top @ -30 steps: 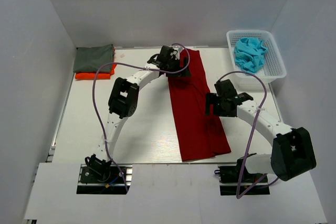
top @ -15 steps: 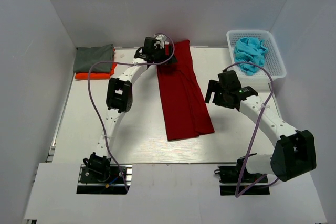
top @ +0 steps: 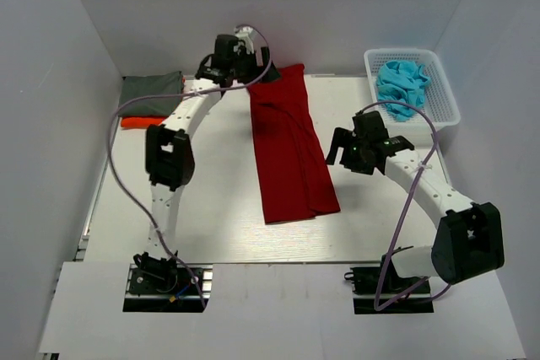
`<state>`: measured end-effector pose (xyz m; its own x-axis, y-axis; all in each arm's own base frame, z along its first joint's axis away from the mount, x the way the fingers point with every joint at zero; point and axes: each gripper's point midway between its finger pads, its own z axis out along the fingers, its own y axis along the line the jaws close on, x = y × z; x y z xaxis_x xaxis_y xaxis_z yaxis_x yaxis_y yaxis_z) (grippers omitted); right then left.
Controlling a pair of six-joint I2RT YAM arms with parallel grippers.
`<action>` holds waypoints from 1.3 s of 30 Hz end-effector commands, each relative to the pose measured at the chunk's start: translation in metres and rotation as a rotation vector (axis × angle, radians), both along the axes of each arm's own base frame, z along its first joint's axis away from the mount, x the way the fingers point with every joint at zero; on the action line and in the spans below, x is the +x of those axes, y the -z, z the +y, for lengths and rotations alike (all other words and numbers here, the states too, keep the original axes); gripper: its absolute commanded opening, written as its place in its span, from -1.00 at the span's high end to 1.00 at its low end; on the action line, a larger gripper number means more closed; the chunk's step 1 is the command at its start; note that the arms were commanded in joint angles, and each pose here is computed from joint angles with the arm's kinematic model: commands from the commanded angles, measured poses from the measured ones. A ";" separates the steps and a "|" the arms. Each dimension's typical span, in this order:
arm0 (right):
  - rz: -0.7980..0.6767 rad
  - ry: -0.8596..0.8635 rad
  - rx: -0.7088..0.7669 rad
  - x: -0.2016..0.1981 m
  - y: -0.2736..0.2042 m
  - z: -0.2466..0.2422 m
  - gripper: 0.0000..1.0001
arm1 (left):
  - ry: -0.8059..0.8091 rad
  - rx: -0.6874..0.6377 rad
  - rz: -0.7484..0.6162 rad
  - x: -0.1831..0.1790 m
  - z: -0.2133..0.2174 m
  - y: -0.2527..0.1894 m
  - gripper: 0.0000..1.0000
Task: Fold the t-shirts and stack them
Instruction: Rotate the tshirt 90 degrees, then grab the bottom of the folded rectangular tshirt with both arms
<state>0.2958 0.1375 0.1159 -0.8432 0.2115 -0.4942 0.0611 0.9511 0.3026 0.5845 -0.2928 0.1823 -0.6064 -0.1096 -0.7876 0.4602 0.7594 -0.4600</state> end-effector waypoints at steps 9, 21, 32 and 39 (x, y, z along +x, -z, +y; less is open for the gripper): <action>0.092 -0.054 -0.001 -0.035 0.024 -0.012 -0.81 | 0.010 -0.060 0.406 -0.246 0.028 0.001 -1.00; 0.337 -0.209 0.079 -0.085 0.082 0.005 -0.81 | 0.053 0.050 0.767 -0.407 0.019 0.113 -1.00; 0.395 -0.226 0.025 -0.090 0.105 -0.003 -0.03 | 0.015 0.296 0.820 -0.411 0.016 0.169 -0.28; 0.412 -0.249 0.031 -0.092 0.112 -0.001 0.52 | -0.030 0.353 0.802 -0.402 0.018 0.173 0.29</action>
<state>0.2100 0.1388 0.0146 -0.9911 0.0119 -0.1329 -0.0341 0.9402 0.3389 0.1752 -0.2862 0.0184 -0.9964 0.0354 -0.0772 0.0670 0.8861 -0.4587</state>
